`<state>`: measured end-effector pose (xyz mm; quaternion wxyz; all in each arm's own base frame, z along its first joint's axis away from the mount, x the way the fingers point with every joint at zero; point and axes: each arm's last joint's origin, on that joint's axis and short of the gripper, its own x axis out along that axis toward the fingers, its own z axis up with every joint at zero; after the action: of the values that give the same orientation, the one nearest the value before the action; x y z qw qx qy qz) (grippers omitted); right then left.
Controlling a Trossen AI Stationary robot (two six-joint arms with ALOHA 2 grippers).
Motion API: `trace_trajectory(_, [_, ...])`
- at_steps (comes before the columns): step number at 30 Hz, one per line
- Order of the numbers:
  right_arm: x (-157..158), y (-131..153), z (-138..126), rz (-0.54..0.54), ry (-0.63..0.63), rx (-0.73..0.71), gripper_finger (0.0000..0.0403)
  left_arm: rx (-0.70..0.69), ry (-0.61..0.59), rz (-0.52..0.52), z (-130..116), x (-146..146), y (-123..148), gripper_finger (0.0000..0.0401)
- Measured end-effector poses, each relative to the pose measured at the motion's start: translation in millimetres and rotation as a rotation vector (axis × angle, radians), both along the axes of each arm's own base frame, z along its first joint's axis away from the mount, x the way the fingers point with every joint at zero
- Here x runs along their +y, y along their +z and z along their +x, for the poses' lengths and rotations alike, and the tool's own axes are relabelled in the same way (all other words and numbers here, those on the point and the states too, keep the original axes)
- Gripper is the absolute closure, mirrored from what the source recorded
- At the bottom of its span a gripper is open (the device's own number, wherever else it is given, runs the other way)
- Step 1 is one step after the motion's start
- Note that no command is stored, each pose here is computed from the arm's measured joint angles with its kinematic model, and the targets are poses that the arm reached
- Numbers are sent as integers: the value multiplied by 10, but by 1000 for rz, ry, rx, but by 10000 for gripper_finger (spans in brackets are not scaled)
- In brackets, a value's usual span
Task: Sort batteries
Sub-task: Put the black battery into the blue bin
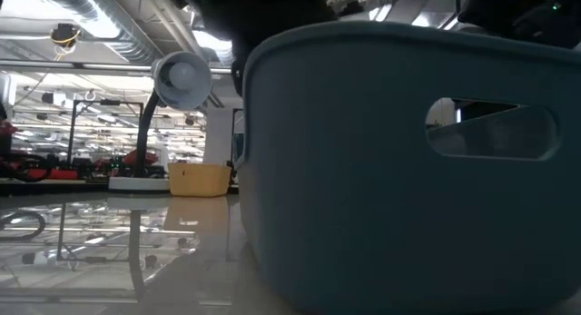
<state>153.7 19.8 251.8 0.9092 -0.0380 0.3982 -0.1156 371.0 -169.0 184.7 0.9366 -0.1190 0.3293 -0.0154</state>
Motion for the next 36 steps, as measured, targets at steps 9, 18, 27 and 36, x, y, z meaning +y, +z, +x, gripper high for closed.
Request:
trace_trajectory(9, [-3,1,0,-2,-12,-4,215,16,-56,89,1,21,-45,328])
trace_trajectory(18, [0,0,0,21,-24,-8,215,24,-77,119,-5,27,-53,296])
trace_trajectory(27, [-63,-6,-17,78,-219,-43,215,-47,-132,256,-3,212,215,269])
trace_trajectory(36, [-385,-220,-107,232,-603,200,215,-158,-117,498,80,603,506,280])
